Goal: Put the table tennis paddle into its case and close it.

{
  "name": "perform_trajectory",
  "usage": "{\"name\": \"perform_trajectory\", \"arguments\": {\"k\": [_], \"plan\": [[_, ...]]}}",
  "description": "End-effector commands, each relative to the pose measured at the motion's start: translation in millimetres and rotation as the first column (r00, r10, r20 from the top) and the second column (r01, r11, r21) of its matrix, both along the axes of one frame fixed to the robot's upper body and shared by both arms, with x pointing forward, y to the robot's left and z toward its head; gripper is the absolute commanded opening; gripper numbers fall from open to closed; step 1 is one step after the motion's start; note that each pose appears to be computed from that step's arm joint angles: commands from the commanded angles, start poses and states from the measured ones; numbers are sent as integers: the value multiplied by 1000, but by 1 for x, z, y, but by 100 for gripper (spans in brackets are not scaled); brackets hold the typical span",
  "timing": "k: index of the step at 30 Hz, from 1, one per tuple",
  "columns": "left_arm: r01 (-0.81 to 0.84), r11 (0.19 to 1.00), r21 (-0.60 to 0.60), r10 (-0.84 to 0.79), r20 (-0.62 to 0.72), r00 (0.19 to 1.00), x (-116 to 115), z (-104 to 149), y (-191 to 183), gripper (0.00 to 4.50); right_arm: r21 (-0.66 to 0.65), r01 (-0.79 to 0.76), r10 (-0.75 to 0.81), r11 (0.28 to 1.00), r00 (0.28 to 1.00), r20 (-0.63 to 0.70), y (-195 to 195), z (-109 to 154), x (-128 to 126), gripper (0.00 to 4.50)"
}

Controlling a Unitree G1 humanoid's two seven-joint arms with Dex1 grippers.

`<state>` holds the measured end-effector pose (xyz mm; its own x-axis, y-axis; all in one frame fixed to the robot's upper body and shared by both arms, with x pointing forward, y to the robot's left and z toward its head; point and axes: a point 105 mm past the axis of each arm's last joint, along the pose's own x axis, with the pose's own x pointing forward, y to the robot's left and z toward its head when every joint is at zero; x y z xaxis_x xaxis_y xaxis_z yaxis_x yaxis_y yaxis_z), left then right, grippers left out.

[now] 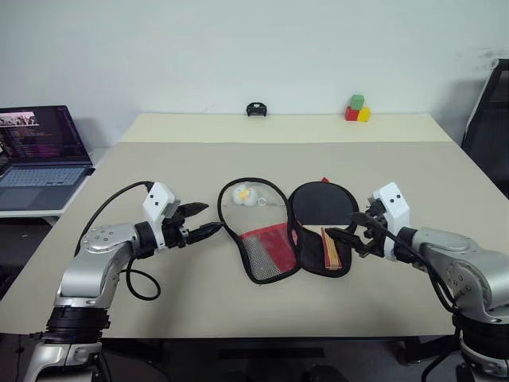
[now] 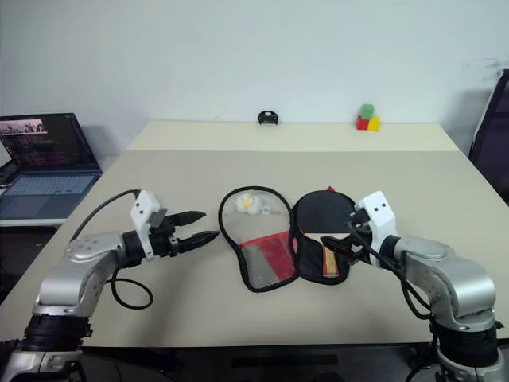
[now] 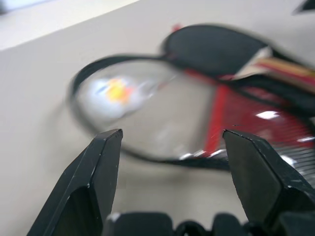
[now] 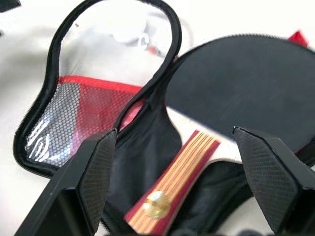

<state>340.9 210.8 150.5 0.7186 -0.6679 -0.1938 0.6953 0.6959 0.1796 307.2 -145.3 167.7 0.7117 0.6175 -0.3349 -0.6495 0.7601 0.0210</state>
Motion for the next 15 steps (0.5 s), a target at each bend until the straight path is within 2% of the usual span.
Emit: {"name": "perform_trajectory", "arguments": {"k": [1,5,9,15], "plan": [[-85,996,12,84,63,994,8,5,13,355,36,-85,81,996,991,103,0,32,-2,409],[-126,992,15,125,54,991,13,-4,18,355,57,-159,151,986,982,117,2,44,-7,409],[-120,993,12,119,23,993,14,-15,15,355,65,-286,278,956,954,109,7,53,-23,409],[-36,999,16,37,-65,997,11,-36,3,355,48,-361,353,931,928,121,8,65,-31,409]]}}
